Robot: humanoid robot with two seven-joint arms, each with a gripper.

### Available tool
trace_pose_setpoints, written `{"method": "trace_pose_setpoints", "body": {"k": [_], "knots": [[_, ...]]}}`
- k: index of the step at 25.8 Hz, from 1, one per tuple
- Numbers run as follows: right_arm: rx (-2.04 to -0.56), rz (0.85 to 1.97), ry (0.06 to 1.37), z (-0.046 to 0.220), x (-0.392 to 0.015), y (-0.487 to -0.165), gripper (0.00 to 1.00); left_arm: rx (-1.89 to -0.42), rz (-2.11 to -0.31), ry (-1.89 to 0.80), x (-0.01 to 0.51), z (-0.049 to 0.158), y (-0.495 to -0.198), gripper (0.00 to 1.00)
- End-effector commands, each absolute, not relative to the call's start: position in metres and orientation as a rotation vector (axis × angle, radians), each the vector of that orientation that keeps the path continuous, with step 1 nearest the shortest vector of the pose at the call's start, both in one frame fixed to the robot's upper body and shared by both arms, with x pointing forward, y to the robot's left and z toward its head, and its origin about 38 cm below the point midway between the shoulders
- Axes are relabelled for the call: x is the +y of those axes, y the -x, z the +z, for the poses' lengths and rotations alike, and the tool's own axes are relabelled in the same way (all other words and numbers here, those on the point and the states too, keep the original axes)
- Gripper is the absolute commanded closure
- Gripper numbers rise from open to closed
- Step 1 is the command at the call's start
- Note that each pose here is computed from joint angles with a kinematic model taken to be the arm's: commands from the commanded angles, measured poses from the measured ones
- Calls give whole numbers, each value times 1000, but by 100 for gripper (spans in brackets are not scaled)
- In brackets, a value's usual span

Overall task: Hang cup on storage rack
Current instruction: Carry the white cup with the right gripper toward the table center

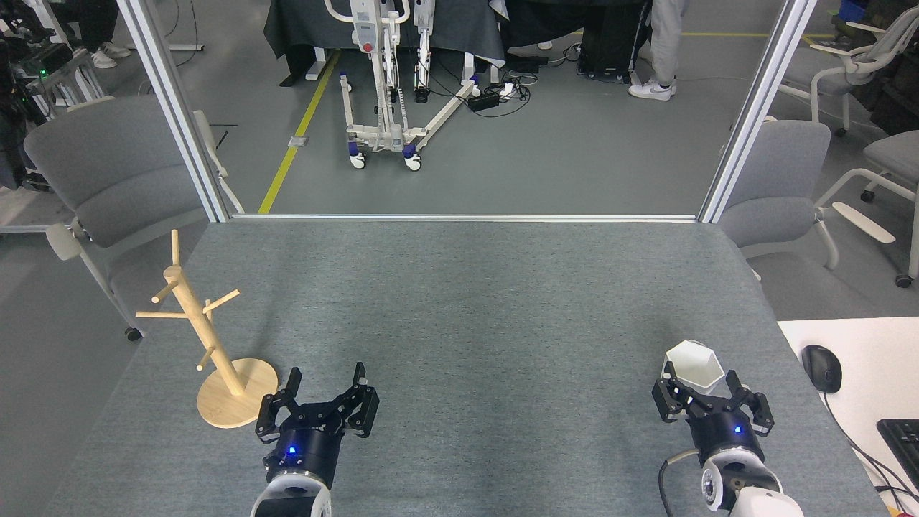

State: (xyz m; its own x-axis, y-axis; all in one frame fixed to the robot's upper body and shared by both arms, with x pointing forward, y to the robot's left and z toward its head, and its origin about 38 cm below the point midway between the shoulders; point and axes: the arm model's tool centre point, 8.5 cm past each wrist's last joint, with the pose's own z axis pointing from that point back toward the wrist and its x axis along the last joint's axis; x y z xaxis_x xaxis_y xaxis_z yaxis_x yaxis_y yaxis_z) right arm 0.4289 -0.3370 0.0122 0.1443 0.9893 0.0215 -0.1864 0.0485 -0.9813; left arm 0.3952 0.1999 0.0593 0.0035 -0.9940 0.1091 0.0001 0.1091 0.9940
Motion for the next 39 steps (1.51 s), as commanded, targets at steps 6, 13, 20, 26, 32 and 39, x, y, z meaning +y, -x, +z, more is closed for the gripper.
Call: {"method": "trace_pose_setpoints", "body": {"k": [6,13,20,26,32,39], "knots": [[-968,1174,1077,8,-335,-440,0,-1259,-1125,-1136,201,62,-398,1],[-963,1176,1070,5,-335,-440,0,-1267,-1124,-1147,203,66,-402,1],[-951,1188,1056,8,-333,-457,0,-1287,-1123,-1160,203,74,-405,1],[-937,1204,1058,9,-336,-462,0,-1279,-1117,-1163,204,73,-405,1],[-933,1206,1053,8,-335,-464,0,-1275,-1110,-1168,205,75,-406,1],[-933,1204,1053,9,-336,-465,1,-1280,-1107,-1173,206,76,-406,1]]}}
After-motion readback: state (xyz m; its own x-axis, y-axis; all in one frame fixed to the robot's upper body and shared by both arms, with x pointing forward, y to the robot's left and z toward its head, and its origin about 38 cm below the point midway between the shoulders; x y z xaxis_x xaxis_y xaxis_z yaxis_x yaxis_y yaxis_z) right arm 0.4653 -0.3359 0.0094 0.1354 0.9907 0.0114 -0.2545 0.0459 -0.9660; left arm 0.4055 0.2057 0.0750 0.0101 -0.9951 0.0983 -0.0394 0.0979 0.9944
